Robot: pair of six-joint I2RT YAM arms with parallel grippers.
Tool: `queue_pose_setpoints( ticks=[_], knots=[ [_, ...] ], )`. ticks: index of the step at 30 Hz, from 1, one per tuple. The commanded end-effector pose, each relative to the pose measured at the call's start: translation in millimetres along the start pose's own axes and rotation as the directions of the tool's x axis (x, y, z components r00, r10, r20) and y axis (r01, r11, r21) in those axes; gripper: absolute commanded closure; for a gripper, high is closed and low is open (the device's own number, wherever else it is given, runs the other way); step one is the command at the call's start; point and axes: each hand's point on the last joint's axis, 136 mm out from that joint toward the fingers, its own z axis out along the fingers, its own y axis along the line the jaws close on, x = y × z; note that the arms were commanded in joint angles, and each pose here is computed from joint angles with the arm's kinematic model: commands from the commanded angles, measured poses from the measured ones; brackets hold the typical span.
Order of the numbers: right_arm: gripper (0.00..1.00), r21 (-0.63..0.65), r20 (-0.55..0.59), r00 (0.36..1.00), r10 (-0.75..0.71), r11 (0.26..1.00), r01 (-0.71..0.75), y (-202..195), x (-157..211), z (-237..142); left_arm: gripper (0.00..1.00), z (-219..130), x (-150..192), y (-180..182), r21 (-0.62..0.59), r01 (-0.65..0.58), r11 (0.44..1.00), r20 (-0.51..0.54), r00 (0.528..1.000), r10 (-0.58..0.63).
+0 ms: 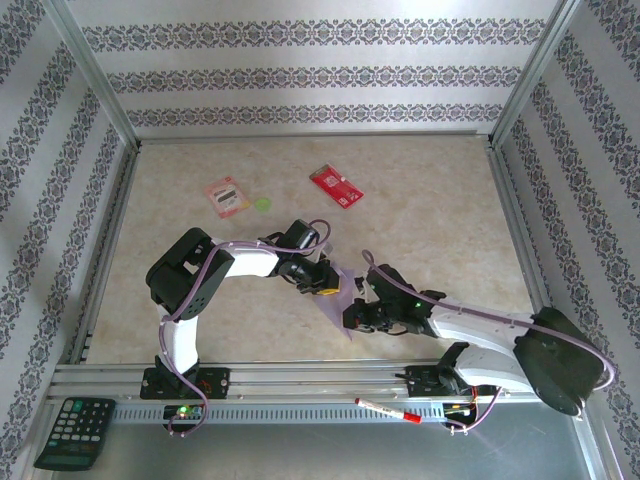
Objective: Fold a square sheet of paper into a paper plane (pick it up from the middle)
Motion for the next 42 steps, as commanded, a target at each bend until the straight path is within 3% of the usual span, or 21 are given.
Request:
queue_pose_setpoints(
  ticks=[1, 20, 34, 36, 42],
  knots=[
    [1.0, -0.012, -0.006, 1.0, -0.019, 1.0, 0.019, 0.8, -4.4, 3.4, 0.84, 7.8, 12.7, 55.7, -0.17, 0.104, 0.98, -0.025, 0.994, -0.11],
    [1.0, 0.078, -0.054, 0.998, 0.043, 0.996, -0.039, -52.7, 23.7, 12.4, 0.84, 4.6, 6.7, 45.4, -0.155, 0.089, 0.984, -0.019, 0.995, -0.093],
    [1.0, 0.084, -0.031, 0.995, 0.09, 0.993, -0.087, -63.5, 27.3, 10.6, 0.72, -36.1, -11.8, -36.7, 0.015, 0.021, 1.0, 0.073, 0.997, -0.022],
    [1.0, 0.086, -0.031, 0.995, 0.093, 0.992, -0.09, -64.3, 27.0, 10.8, 0.74, -40.8, -4.9, -39.6, 0.037, 0.04, 0.998, 0.084, 0.996, -0.043],
    [1.0, 0.084, -0.045, 0.994, 0.1, 0.992, -0.096, -65.7, 28.5, 12.4, 0.96, -30.6, 27.1, -41.8, 0.1, 0.086, 0.991, 0.05, 0.995, -0.091]
  ],
)
